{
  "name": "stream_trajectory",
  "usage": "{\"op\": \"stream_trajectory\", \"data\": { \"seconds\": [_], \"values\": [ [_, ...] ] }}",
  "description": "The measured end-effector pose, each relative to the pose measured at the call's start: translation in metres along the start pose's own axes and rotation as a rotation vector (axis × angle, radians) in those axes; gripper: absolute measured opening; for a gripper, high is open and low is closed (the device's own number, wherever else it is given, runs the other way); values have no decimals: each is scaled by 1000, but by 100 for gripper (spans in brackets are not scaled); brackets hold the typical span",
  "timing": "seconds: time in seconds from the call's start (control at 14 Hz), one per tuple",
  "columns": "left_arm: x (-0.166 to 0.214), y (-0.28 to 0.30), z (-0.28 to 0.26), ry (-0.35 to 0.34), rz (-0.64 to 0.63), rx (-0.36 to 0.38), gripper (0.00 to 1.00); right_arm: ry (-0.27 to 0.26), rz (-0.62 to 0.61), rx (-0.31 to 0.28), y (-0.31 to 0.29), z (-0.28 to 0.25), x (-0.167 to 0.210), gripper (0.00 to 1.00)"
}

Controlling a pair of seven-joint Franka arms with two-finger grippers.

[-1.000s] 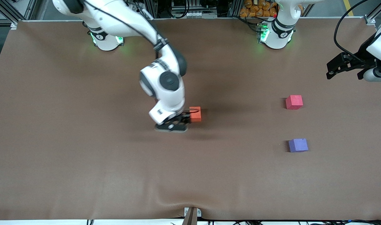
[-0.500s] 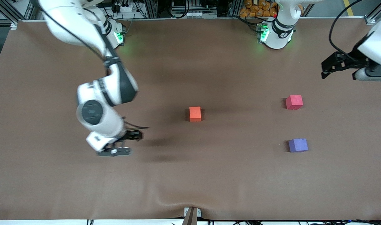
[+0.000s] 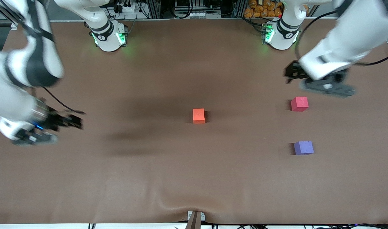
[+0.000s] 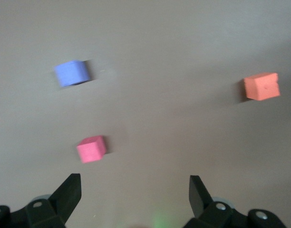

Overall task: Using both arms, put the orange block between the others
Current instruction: 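Withdraw the right gripper while the left gripper reaches toward the orange cube, then lower the left gripper onto the orange cube and grasp it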

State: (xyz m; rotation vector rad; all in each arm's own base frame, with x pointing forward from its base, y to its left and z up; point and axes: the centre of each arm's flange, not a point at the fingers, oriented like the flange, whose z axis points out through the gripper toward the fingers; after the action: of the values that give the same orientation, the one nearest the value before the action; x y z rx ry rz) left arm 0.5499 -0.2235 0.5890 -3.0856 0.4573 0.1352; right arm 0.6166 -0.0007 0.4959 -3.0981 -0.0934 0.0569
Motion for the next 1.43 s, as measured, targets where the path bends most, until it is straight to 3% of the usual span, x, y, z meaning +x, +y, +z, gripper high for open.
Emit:
{"op": "stream_trajectory", "data": {
  "seconds": [0.43, 0.86, 1.14, 1.43],
  "values": [
    [27, 142, 74, -8, 0, -25, 100, 31, 40, 5, 30, -113, -84, 100],
    [55, 269, 193, -3, -119, -88, 100, 80, 32, -52, 27, -181, -105, 100],
    [73, 293, 282, 8, -155, -41, 100, 68, 28, -65, 26, -178, -103, 100],
    [79, 294, 327, -6, -160, -15, 100, 27, 73, -60, 32, -170, -103, 100]
  ]
}}
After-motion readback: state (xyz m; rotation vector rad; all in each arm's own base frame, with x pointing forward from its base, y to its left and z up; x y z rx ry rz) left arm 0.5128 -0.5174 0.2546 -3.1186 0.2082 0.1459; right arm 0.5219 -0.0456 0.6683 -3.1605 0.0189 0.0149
